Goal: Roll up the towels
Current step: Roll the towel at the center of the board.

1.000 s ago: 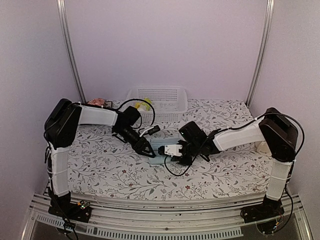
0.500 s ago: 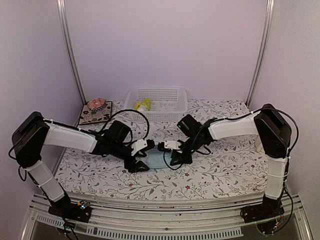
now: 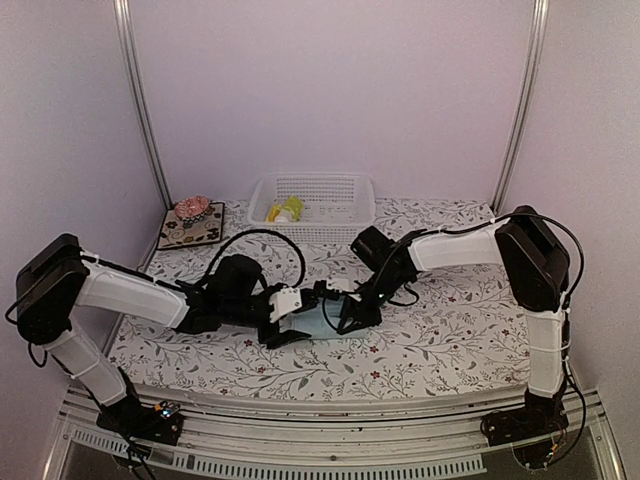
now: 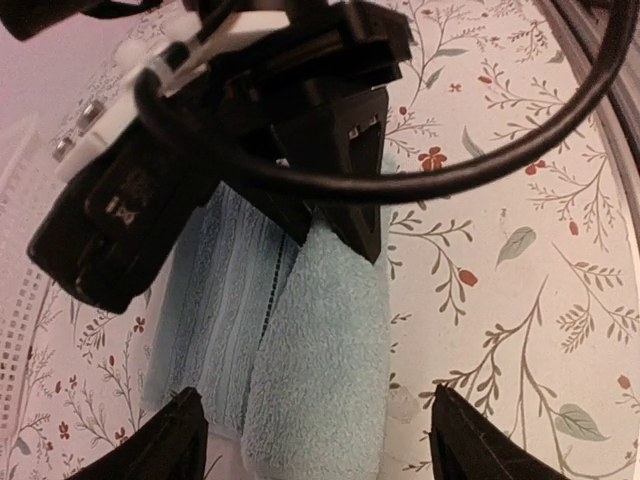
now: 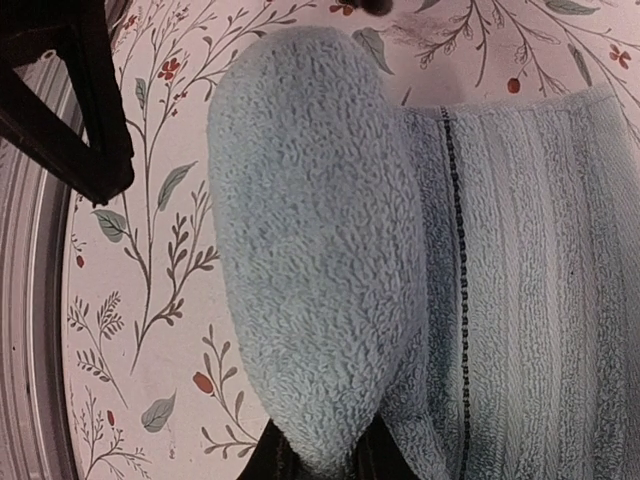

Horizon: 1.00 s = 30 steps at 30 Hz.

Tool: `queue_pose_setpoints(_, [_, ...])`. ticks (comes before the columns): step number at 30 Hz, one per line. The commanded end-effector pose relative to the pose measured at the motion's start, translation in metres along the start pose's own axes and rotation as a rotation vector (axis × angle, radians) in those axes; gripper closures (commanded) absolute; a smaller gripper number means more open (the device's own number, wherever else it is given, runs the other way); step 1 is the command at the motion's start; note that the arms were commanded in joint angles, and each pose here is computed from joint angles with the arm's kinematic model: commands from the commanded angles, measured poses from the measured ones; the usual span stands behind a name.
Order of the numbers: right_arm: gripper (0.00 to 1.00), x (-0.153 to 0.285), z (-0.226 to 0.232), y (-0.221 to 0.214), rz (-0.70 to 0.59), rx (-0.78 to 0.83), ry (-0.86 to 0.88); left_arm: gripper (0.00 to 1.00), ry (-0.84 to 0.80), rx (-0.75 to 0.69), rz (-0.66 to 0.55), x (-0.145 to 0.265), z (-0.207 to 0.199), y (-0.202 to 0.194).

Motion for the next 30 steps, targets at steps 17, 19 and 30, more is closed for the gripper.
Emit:
queue_pose_setpoints(17, [0.85, -0.025, 0.033, -0.044, 0.113, -0.194, 0.188, 0.25, -0.027, -0.106, 0.134, -0.030, -0.023, -0.020])
queue_pose_setpoints(19, [0.85, -0.026, 0.033, -0.045, 0.118, -0.194, 0.186, 0.26, -0.025, -0.102, 0.160, -0.035, -0.023, -0.023])
queue_pose_setpoints(30, [0.84, -0.022, 0.021, -0.049, 0.131, -0.210, 0.132, 0.67, -0.112, -0.079, 0.252, -0.046, -0.033, -0.039])
Point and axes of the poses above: each gripper's point midway between its finger pads, its own x axis back along the fingers, its own z axis along the line the jaws close on, y = z × x, the point moved 2 cm from there along x, back along the fingers, and after that the axes turned 12 degrees about x, right-handed, at the moved point
